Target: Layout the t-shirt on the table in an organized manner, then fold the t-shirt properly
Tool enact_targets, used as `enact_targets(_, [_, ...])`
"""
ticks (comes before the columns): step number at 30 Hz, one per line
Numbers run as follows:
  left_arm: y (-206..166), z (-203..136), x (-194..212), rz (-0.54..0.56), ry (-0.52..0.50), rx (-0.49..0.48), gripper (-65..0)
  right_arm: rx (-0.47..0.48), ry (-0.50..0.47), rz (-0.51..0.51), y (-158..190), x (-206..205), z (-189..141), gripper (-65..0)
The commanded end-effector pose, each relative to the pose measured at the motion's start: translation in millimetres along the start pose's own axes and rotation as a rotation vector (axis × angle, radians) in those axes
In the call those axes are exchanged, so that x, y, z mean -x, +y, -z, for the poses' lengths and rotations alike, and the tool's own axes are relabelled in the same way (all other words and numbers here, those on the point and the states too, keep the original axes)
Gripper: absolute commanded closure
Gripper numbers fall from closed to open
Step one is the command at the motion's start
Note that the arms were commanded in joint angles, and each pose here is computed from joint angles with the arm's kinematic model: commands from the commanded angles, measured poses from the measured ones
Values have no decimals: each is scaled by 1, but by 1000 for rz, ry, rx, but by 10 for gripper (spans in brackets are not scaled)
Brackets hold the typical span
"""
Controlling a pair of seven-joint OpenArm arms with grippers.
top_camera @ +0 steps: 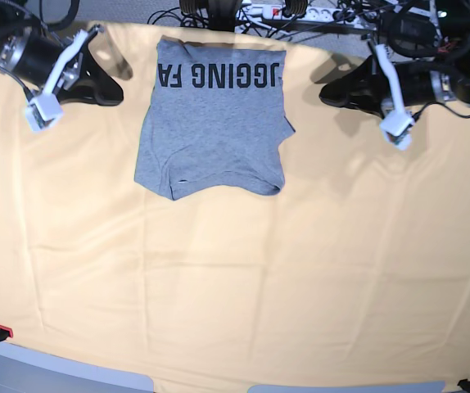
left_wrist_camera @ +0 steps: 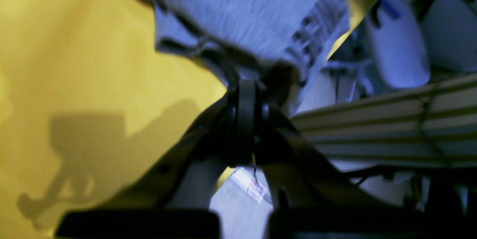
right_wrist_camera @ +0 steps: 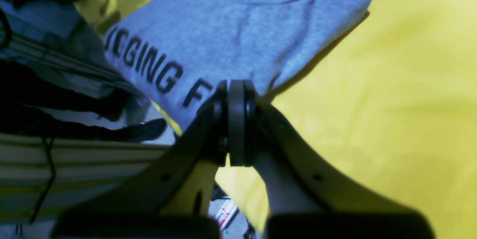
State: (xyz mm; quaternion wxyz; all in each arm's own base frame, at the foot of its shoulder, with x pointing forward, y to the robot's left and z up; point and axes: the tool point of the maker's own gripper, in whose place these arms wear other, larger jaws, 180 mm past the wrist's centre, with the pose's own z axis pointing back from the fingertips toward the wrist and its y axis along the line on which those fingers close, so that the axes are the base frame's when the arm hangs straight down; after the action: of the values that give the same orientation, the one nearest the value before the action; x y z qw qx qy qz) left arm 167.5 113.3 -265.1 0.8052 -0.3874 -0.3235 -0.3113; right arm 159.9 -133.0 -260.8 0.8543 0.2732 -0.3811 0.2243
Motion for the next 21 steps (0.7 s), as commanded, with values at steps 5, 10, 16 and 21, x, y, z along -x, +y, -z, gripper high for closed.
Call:
enact_targets(5, [-19, -22, -15, 74, -38, -42, 0, 40, -19, -5, 9, -1, -28, 0])
enact_targets(10, [-42, -33, -4, 103, 25, -66, 0, 149, 26, 103, 3, 27, -52, 0])
enact_targets(16, [-59, -45, 17, 38, 102, -93, 0, 272, 106, 237, 5, 63, -85, 0])
enact_targets(21, [-70, -57, 44, -60, 178, -100, 0, 330, 178, 313, 13, 85, -106, 0])
